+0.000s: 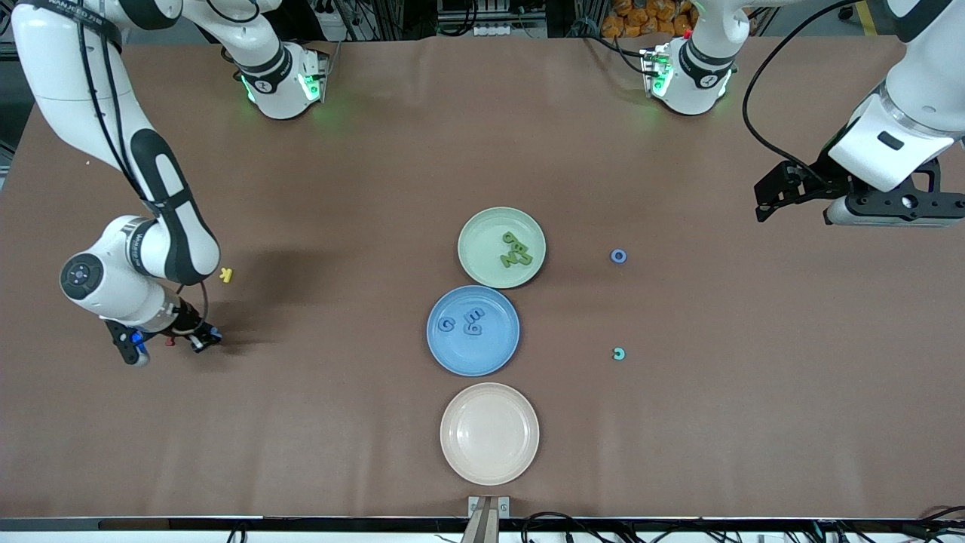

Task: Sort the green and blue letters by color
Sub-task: 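Lower the right gripper onto the blue x and close it, then carry the blue x onto the blue plate and open the right gripper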

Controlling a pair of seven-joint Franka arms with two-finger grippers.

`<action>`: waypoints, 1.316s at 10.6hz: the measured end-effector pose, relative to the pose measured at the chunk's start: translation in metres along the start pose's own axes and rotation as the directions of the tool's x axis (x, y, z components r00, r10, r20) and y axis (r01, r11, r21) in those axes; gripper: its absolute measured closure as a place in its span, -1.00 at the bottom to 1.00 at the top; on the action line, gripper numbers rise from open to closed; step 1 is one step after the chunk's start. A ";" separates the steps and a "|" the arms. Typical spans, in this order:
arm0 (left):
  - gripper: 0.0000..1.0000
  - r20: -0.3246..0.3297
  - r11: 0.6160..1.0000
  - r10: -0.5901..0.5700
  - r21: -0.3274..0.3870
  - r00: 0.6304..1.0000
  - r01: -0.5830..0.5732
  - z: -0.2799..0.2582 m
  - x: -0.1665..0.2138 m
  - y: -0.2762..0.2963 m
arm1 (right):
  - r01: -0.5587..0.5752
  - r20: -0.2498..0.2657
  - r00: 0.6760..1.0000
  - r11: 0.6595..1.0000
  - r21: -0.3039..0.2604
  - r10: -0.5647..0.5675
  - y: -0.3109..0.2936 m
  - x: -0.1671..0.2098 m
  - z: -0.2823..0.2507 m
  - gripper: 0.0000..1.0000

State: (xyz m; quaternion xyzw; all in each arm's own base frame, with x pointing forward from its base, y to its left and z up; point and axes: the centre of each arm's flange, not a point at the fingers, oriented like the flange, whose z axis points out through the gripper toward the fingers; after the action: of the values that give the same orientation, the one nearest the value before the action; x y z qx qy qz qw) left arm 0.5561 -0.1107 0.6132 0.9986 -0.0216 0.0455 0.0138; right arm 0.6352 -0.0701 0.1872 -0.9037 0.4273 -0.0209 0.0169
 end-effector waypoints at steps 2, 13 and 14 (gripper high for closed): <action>-1.00 0.007 1.000 0.002 0.001 1.000 -0.002 0.001 -0.001 0.000 | 0.125 0.006 0.992 0.992 0.023 -0.125 -0.034 -0.021 -0.014 0.37; -1.00 0.021 1.000 0.003 0.003 1.000 -0.003 0.002 -0.002 0.000 | 0.616 -0.099 0.787 0.767 0.180 -0.608 -0.229 -0.251 -0.092 0.37; -1.00 0.021 1.000 0.002 0.003 1.000 -0.002 0.002 -0.002 0.000 | 0.635 -0.100 0.771 0.749 0.188 -0.629 -0.236 -0.269 -0.094 0.37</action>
State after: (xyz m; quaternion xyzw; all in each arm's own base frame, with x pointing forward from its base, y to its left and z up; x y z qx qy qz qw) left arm 0.5539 -0.1109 0.6113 0.9991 -0.0228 0.0350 0.0119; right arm 0.6422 0.2866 0.2858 -0.9873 0.0922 -0.0843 0.0981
